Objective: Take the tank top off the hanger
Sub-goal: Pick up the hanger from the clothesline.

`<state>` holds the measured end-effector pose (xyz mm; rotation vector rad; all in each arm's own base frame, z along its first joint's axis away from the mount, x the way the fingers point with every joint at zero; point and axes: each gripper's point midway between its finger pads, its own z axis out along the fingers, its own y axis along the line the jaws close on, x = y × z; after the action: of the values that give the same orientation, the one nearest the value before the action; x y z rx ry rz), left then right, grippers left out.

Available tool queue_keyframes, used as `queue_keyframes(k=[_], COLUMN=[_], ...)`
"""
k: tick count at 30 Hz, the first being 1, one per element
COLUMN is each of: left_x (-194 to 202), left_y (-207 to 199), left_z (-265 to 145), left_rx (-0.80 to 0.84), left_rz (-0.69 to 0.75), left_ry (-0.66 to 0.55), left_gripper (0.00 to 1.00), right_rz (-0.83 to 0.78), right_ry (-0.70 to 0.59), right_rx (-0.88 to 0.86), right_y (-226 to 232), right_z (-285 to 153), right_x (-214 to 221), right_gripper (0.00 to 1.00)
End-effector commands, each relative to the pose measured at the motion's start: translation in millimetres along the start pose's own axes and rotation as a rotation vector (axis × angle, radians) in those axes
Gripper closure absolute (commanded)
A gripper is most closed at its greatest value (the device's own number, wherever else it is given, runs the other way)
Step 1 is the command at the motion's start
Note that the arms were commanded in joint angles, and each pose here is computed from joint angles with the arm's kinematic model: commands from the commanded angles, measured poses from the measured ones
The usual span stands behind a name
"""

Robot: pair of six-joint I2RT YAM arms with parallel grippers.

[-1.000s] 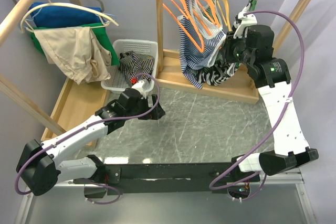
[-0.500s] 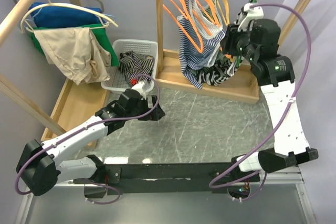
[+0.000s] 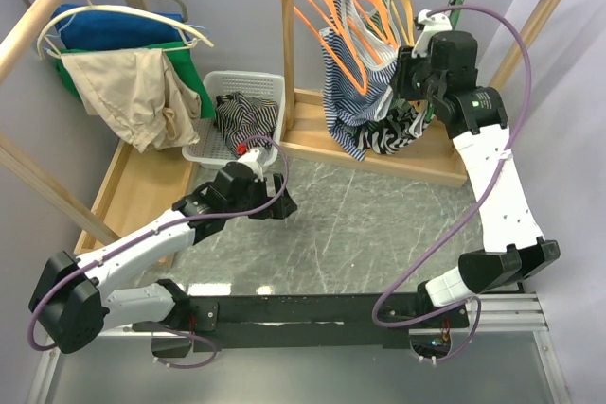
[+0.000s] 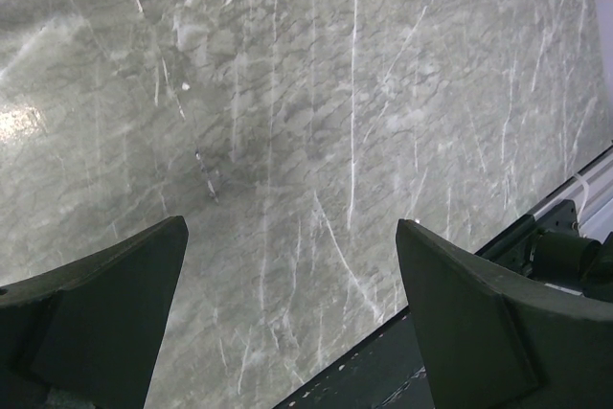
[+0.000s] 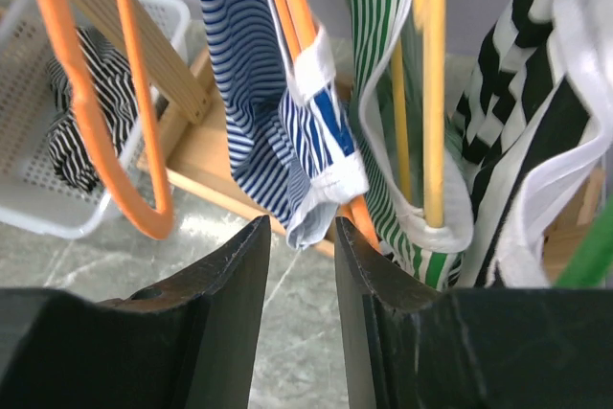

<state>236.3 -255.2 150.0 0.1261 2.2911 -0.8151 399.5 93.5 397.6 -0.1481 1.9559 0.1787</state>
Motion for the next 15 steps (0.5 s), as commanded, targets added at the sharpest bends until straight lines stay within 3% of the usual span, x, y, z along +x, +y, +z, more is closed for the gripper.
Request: queue_keyframes(k=[1,15], left_x=[1,0], left_y=[-5,-7], left_z=[4,11], left_rx=[0.025,0.037], left_rz=[0.006,0.003], left_ry=[-0.001,0.004], left_gripper=[0.04,0.04], right_rz=[-0.010,-0.005], right_ry=[-0.042,-0.151], right_rx=[0.019,0.057], right_y=[-8,-16], right_z=[-8,-42], right_x=[-7,-41], right_gripper=[0.59,0.52])
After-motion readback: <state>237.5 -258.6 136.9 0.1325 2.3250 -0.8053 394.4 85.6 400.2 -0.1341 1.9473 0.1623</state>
